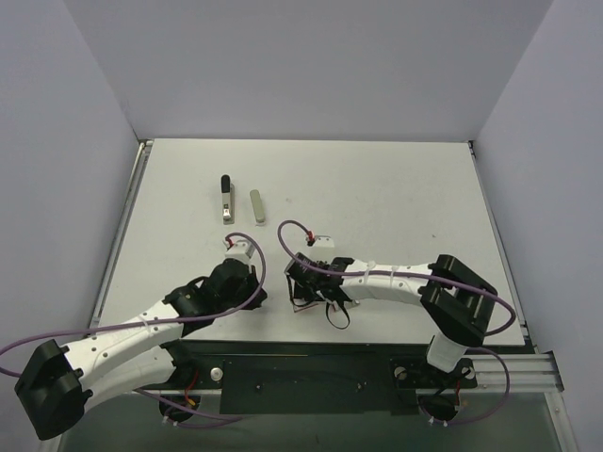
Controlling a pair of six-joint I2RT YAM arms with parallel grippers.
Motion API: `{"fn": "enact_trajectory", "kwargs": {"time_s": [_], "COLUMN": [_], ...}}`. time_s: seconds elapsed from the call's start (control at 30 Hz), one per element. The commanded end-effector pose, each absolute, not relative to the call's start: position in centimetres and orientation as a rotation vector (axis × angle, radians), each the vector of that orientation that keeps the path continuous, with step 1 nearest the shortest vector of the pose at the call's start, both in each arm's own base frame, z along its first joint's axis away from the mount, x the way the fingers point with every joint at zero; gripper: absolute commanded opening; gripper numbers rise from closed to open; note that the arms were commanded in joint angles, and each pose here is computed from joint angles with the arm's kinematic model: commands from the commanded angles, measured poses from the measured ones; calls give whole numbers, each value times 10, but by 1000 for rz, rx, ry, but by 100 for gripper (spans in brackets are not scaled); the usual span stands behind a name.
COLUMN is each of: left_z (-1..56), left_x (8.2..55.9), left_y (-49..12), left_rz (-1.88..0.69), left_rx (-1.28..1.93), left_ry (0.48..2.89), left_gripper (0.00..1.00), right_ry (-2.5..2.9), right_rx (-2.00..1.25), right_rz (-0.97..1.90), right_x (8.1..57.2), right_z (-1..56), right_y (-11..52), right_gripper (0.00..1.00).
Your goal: Unload the staples from the stapler
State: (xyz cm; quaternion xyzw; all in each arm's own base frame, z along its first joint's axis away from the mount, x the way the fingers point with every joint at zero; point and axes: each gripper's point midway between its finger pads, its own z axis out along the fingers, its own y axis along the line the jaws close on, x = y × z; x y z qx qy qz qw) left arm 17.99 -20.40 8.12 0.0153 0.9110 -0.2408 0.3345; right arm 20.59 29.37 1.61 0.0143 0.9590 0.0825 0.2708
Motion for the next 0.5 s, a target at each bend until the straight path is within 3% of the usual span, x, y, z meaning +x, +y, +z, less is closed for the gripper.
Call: {"fn": "enact_trajectory", "kwargs": {"time_s": [0.0, 0.2, 0.47], "left_z": [81, 67, 57], "left_x": [180, 176, 181], "left_y": [-201, -203, -211], "left_rz": [-620, -621, -618], "left_rx": [18, 23, 34], "left_ry": [2373, 2407, 2425], "left_gripper": [0, 0, 0], "right_ry": [2490, 2451, 2491], "right_rx": [77, 10, 46], "right_rz": [258, 204, 128], "right_x": [213, 218, 215], "right_z": [62, 91, 76], "right_y": [285, 251, 164], "right_gripper": [45, 47, 46]}}
